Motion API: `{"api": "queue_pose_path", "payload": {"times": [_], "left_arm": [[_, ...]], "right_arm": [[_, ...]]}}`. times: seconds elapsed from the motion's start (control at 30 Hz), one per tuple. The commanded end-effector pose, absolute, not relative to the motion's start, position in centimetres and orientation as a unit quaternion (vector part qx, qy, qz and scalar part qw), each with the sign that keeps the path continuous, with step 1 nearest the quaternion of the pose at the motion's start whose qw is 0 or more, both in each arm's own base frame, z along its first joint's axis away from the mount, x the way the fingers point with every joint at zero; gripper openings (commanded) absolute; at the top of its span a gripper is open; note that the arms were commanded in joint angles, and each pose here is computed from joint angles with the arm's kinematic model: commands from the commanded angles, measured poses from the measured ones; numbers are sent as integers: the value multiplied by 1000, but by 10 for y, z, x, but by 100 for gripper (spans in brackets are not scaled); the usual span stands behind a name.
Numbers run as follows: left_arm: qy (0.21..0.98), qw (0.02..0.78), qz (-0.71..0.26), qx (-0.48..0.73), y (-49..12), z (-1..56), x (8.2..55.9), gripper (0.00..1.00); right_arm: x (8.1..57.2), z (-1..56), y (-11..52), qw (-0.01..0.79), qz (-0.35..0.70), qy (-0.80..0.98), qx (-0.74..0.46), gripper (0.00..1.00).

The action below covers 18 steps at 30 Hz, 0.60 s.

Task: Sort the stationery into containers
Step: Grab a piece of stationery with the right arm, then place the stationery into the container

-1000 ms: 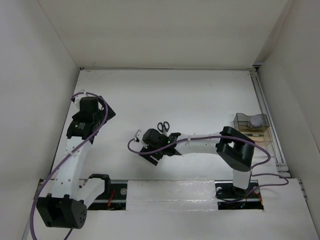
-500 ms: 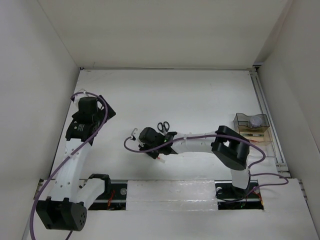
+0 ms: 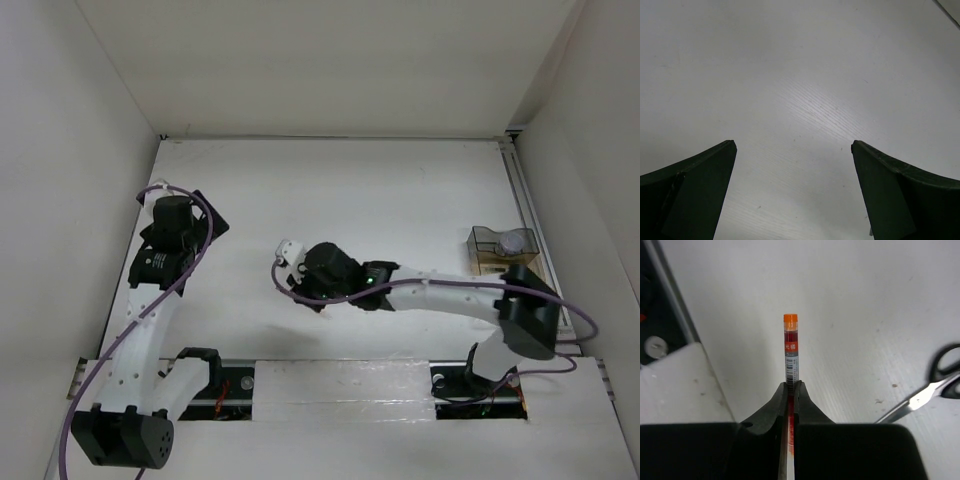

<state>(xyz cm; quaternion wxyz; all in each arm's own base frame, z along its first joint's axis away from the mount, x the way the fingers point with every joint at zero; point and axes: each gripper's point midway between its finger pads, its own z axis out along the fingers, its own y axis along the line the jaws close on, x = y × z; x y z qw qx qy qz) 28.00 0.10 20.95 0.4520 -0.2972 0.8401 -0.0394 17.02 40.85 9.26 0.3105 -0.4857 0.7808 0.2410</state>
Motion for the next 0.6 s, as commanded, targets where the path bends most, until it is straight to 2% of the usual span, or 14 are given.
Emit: {"api": "queue_pose_path", "payload": {"times": [0.0,0.13,0.17,0.23,0.27,0.3,0.37,0.4,0.5,0.57], "left_arm": [[821,479,-40,-308,6,225,280,100],[819,483,-42,-308,7,228,278,100],[819,483,-42,-308,7,228,278,100],[820,482,-45,-306,5,228,278,100],[820,482,-45,-306,5,228,278,100],[820,482,-45,-306,5,228,278,100],[817,488,-53,-304,3,232,279,100],[817,488,-53,-304,3,232,279,100],[819,487,-55,-298,2,231,279,100],[819,487,-55,-298,2,231,279,100]], "right_arm": [[175,208,424,435,338,714,-432,0],[224,256,365,538,291,740,-280,0],[256,253,329,566,239,761,-208,0],[280,271,276,589,223,773,-82,0],[308,264,217,597,155,787,12,0],[316,260,183,595,128,789,78,0],[322,256,116,580,109,773,233,0],[322,245,57,563,53,765,308,0],[306,231,-28,555,17,712,430,0],[289,218,-60,546,11,678,492,0]]}}
